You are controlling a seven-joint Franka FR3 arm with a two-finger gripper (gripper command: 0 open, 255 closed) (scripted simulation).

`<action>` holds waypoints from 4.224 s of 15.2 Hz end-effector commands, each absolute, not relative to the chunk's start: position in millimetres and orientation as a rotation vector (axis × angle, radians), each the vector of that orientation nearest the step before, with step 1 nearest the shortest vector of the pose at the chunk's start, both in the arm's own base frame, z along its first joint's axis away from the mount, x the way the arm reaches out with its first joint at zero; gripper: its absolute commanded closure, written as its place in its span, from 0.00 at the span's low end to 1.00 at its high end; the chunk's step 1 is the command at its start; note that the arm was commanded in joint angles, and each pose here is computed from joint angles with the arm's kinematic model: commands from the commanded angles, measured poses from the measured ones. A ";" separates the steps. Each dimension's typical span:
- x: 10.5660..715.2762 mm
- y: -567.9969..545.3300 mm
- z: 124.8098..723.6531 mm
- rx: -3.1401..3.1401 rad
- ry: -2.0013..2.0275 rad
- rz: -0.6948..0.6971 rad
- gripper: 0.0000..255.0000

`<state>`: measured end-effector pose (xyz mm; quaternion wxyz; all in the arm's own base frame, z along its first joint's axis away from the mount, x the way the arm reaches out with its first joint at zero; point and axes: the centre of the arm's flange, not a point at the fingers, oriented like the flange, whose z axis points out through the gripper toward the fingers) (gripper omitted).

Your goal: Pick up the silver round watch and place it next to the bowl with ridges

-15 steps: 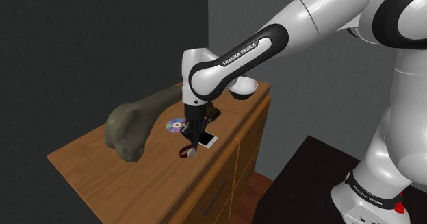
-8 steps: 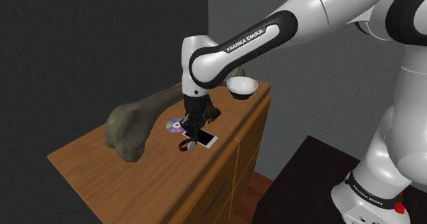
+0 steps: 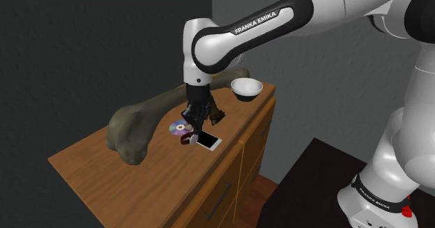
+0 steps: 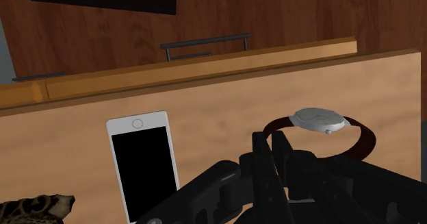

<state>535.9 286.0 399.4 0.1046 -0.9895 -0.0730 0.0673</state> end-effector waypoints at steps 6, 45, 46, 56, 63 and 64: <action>547.8 248.6 417.9 -2.917 -0.215 0.199 1.00; 647.0 -69.0 344.1 -2.917 -0.215 0.199 1.00; 647.0 -69.0 338.9 -2.917 -0.215 0.199 1.00; 647.0 -69.0 286.1 -2.917 -0.215 0.199 1.00; 647.0 -69.0 263.2 -2.917 -0.215 0.199 1.00; 647.0 -69.0 263.2 -2.917 -0.215 0.199 1.00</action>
